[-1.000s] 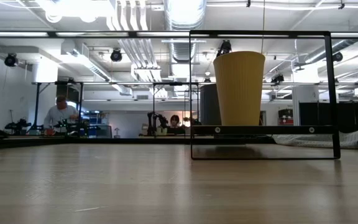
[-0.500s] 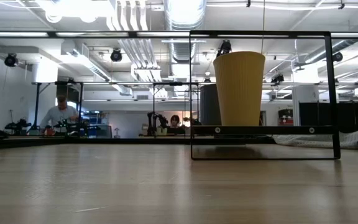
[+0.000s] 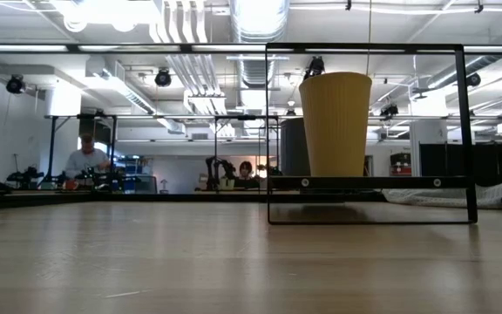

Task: Stack small to large cups/mugs on shelf
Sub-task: Return to Home Position

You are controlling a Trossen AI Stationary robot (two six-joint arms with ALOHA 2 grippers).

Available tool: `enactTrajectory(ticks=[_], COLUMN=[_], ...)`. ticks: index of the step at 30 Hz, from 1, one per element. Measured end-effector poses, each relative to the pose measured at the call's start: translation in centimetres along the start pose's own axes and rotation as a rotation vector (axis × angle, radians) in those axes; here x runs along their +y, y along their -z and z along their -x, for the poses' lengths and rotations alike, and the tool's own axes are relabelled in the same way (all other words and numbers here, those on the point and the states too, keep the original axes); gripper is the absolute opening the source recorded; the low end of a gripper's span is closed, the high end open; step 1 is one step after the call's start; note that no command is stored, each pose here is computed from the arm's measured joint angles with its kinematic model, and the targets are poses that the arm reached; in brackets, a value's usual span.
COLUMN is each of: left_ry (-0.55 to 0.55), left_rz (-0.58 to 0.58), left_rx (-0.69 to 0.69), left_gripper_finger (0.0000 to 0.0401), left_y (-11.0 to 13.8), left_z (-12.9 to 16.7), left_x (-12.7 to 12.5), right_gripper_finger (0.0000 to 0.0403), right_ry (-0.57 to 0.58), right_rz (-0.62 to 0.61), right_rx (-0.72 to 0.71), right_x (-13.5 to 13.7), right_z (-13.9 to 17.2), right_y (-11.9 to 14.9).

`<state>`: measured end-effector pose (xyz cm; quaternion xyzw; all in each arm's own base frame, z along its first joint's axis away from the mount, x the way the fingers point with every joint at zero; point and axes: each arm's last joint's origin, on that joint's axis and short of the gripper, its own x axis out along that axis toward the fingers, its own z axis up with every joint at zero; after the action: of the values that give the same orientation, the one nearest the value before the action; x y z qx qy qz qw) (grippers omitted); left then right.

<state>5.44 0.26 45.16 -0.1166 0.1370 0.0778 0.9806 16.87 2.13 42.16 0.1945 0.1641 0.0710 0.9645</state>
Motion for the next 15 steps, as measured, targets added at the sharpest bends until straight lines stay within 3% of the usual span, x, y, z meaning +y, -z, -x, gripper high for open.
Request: enactTrajectory(ticks=[7,15], left_ry=[0.229,0.322], left_rz=[-0.018,0.018], left_rx=[-0.205,-0.317], left_gripper_finger=[0.0068,0.0068], left_y=[3.7,9.3], left_z=[-1.1,-4.3], left_x=[0.3,1.1], right_gripper_finger=[0.0059,0.0059], right_ry=[-0.269,-0.333], right_rz=[0.037,0.028], right_rx=[-0.194,-0.241], right_x=[-0.8,-3.1], right_z=[-1.1,-4.1], right_y=[3.0,8.1])
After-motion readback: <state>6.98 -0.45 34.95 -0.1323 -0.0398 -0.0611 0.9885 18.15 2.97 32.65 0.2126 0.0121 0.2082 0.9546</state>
